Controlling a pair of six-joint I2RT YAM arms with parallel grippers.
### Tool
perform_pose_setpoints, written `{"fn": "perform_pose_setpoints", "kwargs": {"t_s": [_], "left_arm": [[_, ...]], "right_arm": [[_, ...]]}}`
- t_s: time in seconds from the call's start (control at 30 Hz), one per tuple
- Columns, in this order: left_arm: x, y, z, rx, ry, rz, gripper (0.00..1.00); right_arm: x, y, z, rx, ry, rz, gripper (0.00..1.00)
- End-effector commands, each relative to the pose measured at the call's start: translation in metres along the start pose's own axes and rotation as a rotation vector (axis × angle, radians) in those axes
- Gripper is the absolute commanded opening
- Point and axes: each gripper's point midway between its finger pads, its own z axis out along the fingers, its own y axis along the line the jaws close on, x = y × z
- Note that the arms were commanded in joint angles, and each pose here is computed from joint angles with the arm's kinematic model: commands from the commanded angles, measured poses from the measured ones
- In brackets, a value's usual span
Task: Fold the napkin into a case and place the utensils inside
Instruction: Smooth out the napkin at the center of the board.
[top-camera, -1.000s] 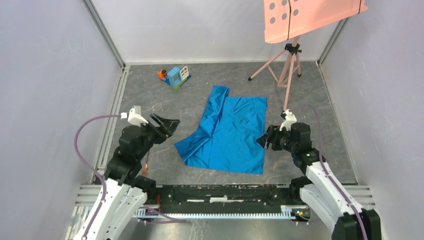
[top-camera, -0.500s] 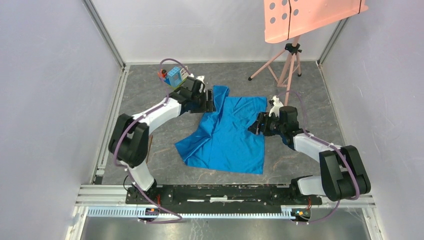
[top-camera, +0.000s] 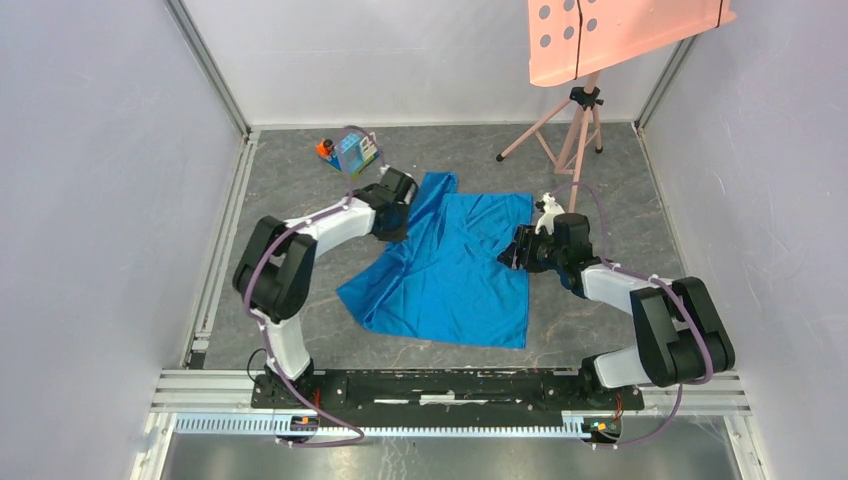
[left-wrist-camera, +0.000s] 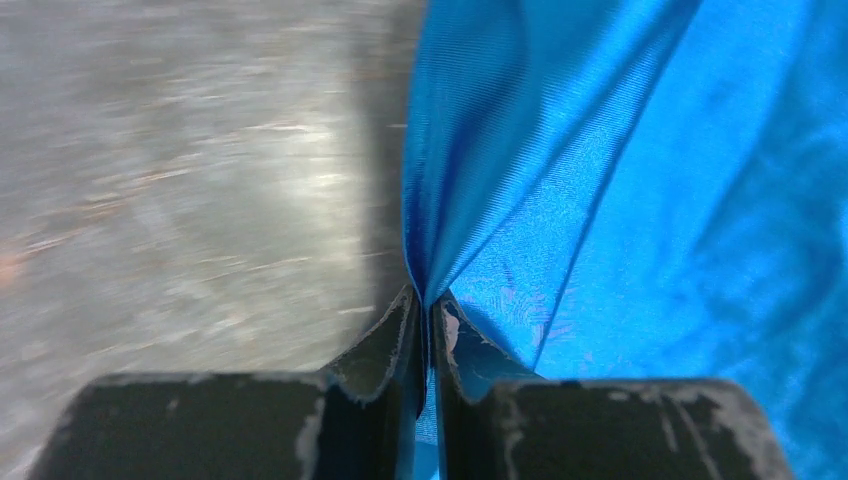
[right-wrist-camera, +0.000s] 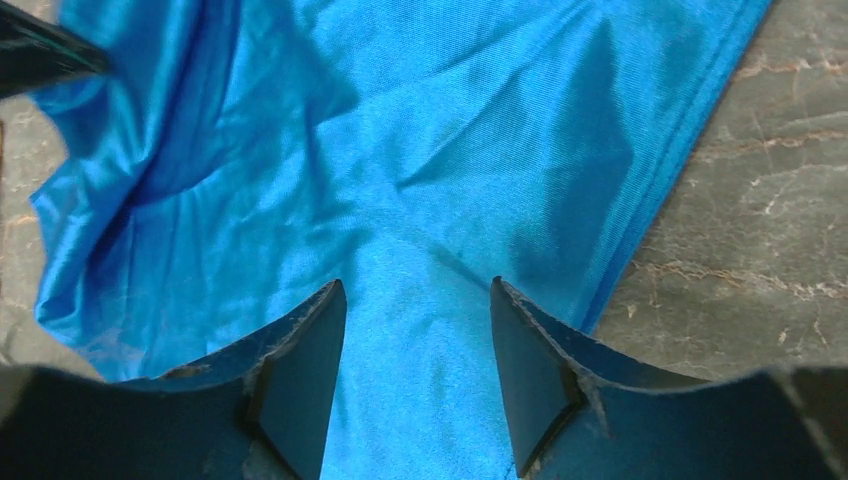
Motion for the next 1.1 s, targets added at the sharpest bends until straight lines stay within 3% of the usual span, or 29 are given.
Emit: {"fn": "perform_pose_setpoints", "kwargs": {"t_s": [0.0, 0.17, 0.23, 0.3, 0.4, 0.57, 0.63, 0.8, 0.97, 1.07], "left_arm": [[-0.035, 0.072, -0.043, -0.137, -0.163, -0.167, 0.16], [-0.004, 0.155, -0.062, -0.332, -0.200, -0.490, 0.18], [0.009, 0.169, -0.068, -0.361, -0.215, -0.592, 0.19], [0.007, 0.163, -0.075, -0.322, -0.242, -0.590, 0.29], [-0.010, 0.141, -0.080, -0.186, -0.270, -0.554, 0.53], [-0.066, 0.078, -0.088, 0.147, -0.338, -0.372, 0.71], [-0.087, 0.060, -0.087, 0.175, -0.365, -0.240, 0.76], [-0.128, 0.028, -0.065, 0.119, -0.367, 0.104, 0.78], [-0.149, 0.011, -0.036, 0.153, -0.306, 0.226, 0.77], [-0.152, 0.004, -0.021, 0.179, -0.252, 0.263, 0.77]], "right_arm": [[-0.002, -0.017, 0.008, 0.088, -0.037, 0.019, 0.59], [0.004, -0.045, 0.011, 0.236, -0.053, 0.070, 0.56], [-0.001, -0.045, 0.010, 0.248, -0.070, 0.050, 0.56], [-0.010, -0.037, 0.010, 0.236, -0.080, -0.016, 0.56], [-0.030, -0.019, 0.011, 0.208, -0.114, -0.124, 0.59], [-0.053, 0.004, 0.023, 0.142, -0.132, -0.197, 0.68], [-0.063, 0.009, 0.031, 0.124, -0.134, -0.215, 0.74], [-0.091, -0.002, 0.047, 0.201, -0.149, -0.287, 0.84], [-0.125, -0.025, 0.058, 0.354, -0.189, -0.325, 0.92], [-0.138, -0.038, 0.069, 0.414, -0.201, -0.250, 0.93]]}}
